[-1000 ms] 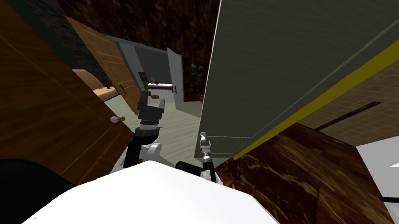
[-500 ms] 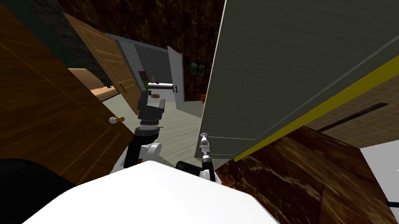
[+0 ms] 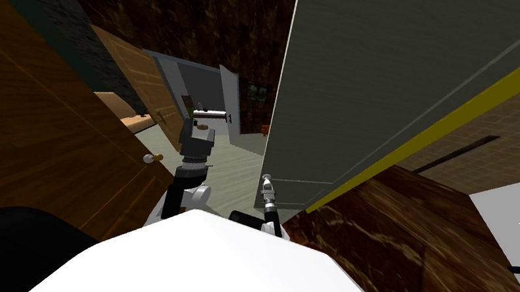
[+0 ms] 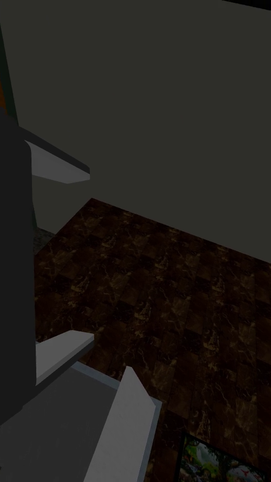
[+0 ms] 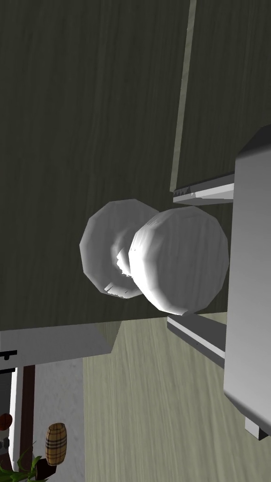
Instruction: Push the door open
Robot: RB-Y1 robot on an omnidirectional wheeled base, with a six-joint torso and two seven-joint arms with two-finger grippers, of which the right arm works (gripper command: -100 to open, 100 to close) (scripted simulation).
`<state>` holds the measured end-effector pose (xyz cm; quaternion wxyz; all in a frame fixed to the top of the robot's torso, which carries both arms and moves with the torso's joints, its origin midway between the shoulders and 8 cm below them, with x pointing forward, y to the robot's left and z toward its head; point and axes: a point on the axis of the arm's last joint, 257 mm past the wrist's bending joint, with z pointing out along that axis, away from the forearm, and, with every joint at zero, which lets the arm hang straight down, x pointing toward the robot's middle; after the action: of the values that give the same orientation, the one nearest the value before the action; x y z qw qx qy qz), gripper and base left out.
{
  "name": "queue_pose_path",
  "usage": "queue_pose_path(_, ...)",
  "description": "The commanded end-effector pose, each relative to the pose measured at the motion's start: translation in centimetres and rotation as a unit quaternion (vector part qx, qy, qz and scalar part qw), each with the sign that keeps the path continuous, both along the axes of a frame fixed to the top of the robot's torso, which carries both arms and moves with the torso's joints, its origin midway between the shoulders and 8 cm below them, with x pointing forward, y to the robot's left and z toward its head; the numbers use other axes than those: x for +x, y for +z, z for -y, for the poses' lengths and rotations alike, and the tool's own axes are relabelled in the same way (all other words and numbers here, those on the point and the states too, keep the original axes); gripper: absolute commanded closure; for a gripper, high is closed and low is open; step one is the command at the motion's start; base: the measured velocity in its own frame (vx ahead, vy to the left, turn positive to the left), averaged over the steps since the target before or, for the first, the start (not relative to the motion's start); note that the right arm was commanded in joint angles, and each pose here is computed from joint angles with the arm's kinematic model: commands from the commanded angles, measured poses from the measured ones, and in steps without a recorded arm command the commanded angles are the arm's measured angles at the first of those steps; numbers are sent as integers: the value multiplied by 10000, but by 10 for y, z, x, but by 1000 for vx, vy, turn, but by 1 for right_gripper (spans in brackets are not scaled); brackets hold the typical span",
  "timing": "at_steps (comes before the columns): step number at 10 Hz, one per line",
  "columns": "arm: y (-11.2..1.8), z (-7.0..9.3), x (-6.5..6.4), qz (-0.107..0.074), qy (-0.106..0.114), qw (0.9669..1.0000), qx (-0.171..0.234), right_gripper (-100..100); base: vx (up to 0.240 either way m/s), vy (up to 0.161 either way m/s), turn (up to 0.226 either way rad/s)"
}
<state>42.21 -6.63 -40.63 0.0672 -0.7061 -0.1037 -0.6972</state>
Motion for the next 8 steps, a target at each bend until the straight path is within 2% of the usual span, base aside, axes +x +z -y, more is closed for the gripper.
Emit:
queue_pose_path(1,5,12,4,60,-91,9999,-27,100,104,56,-26)
queue_pose_path(2,5,12,4,60,-91,9999,-27,100,64,32,-9)
queue_pose_path(3,4,28,8,68,-210,9997,-91,100,130,62,-29)
queue_pose_path(4,4,28,8,68,-210,9997,-91,100,120,60,-40)
queue_pose_path(6,3,49,13,81,-393,9991,-163,100,156,98,-54)
queue_pose_path(7,3,49,13,81,-393,9991,-163,100,143,78,-42)
queue_pose_path(8,4,62,17,91,-518,9984,-194,100,168,70,-32)
